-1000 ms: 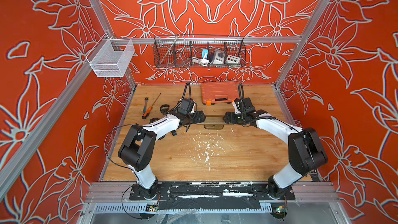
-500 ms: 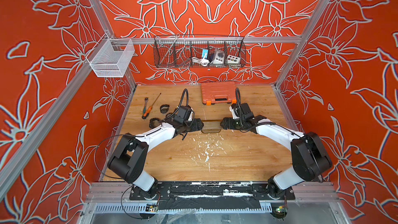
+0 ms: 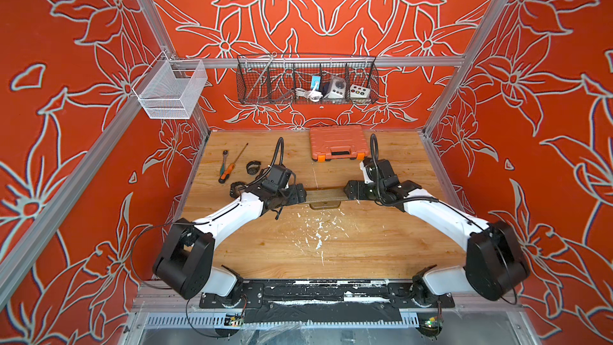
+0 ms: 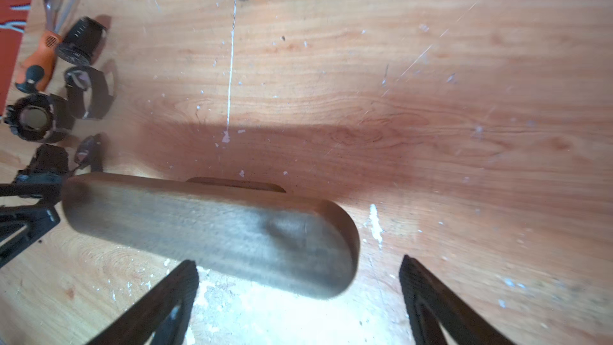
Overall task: Place watch on stand
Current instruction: Pick up the watch at the center of the board.
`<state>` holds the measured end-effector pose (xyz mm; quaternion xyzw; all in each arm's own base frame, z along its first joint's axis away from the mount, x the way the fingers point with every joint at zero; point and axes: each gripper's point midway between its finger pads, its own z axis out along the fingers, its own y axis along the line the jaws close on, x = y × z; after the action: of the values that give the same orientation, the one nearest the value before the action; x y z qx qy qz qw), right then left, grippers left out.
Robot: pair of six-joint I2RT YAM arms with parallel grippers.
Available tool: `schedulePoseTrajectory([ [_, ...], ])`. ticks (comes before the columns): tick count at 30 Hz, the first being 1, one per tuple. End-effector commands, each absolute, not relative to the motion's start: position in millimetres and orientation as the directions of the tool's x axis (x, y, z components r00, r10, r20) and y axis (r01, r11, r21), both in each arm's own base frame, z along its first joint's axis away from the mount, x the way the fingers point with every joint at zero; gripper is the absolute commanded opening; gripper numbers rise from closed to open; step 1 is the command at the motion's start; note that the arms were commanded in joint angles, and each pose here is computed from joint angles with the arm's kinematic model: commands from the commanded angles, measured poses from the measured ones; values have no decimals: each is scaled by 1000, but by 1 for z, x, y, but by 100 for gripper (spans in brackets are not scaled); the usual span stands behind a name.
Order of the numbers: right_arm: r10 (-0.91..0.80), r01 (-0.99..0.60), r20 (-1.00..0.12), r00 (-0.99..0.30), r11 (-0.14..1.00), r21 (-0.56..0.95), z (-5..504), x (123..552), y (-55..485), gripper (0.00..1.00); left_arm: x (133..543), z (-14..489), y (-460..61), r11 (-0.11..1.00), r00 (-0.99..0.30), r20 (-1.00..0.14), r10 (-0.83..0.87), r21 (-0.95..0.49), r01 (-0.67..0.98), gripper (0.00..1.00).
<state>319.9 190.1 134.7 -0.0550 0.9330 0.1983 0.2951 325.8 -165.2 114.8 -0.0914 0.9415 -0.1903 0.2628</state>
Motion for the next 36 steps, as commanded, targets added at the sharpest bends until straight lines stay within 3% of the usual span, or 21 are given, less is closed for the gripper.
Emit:
schedulePoseTrajectory([
  [1,-17,-236,-613,-790,932,277,149,304,173,98,311,136,-128,928,-806,-494,-326,-328,-175,90],
  [8,-29,-287,-647,-762,911,297,159,262,158,97,295,151,-66,880,-721,-506,-473,-317,-354,83],
  [16,-25,-327,-678,-735,889,322,165,230,147,96,331,158,-12,789,-650,-447,-614,-337,-514,74],
  [24,12,-314,-628,-778,859,405,146,215,153,95,374,114,-10,770,-689,-345,-637,-310,-557,58],
  [29,16,-325,-615,-788,838,438,146,211,159,94,396,96,-4,784,-684,-382,-621,-289,-550,56],
  [36,-10,-348,-622,-783,837,424,151,209,159,94,408,59,-1,786,-705,-347,-618,-269,-557,51],
])
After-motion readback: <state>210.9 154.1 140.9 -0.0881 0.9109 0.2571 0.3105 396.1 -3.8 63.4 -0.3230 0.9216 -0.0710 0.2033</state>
